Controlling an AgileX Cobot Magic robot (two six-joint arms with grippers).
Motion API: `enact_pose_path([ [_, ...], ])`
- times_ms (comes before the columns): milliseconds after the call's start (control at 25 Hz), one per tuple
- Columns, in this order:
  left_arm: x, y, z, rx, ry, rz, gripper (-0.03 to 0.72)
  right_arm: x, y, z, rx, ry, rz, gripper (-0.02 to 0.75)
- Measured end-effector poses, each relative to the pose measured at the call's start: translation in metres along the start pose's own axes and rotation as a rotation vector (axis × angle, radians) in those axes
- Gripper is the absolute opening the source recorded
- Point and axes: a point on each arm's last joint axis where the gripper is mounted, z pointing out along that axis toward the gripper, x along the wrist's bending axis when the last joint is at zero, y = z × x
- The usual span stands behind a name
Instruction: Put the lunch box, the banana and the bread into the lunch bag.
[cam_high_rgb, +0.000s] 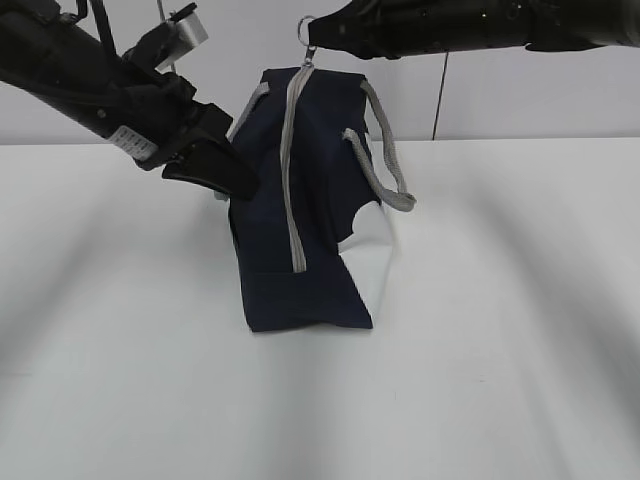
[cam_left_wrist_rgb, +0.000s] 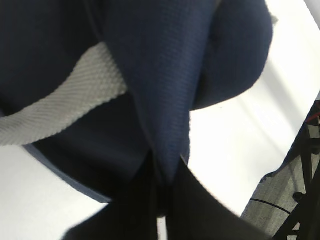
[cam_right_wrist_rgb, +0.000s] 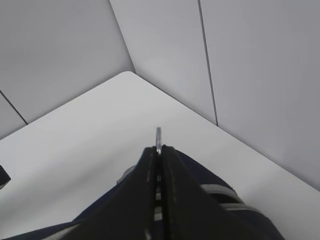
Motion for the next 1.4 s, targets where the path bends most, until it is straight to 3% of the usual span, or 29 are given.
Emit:
enact_pose_path([
  [480,0.001,-0.001,0.000,0.014,0.007,0.009,0.001,-0.015,-0.004,0.001,0.015,-0.008,-0.010,-0.016],
  [920,0.001,-0.002,0.000,0.020,0.008,0.012,0.001,-0.048,-0.005,0.016,-0.013,0.019,0.028,-0.016],
  [1400,0.001,-0.003,0.000,0.032,0.011,0.022,0.001,-0.093,-0.048,0.040,-0.005,0.018,0.097,-0.016],
])
